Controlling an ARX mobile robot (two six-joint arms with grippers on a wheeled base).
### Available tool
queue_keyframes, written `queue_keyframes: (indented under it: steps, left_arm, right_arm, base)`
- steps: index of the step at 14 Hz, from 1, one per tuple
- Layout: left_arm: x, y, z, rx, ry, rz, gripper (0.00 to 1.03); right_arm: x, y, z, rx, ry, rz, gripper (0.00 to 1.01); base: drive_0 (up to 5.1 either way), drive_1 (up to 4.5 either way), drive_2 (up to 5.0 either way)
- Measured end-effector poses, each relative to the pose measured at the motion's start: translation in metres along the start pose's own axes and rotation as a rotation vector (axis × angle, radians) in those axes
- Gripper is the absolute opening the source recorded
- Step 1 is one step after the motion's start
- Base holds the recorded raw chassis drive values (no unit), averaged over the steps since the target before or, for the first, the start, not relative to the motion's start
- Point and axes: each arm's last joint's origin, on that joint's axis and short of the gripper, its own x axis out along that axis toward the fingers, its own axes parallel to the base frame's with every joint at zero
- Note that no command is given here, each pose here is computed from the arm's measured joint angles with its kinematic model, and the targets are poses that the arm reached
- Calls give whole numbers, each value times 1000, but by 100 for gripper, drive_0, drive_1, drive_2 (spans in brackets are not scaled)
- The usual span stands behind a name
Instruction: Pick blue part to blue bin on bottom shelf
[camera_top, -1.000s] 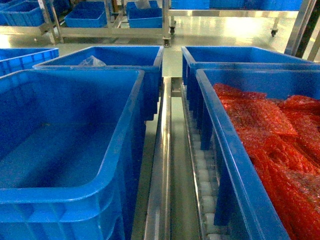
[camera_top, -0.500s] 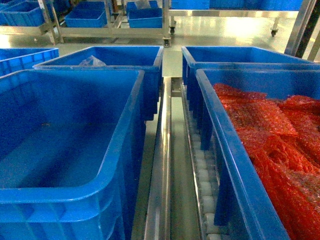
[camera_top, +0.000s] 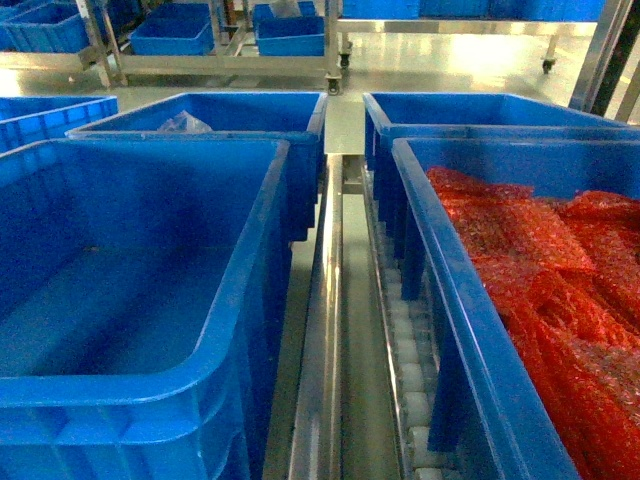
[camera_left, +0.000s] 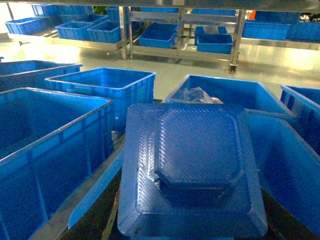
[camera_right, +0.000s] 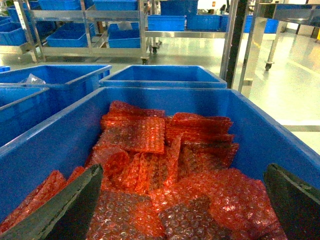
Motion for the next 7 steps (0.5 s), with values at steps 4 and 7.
queue_keyframes:
  steps: [4, 7]
  left_arm:
    - [45, -28, 2, 10, -23, -133, 43]
    - [115, -58, 4, -35, 62, -196, 43]
  right_arm:
    - [0, 0, 0, 0, 0, 0, 98]
    - [0, 0, 0, 0, 0, 0, 98]
  base:
    - [0, 0, 0]
    - [0, 0, 0]
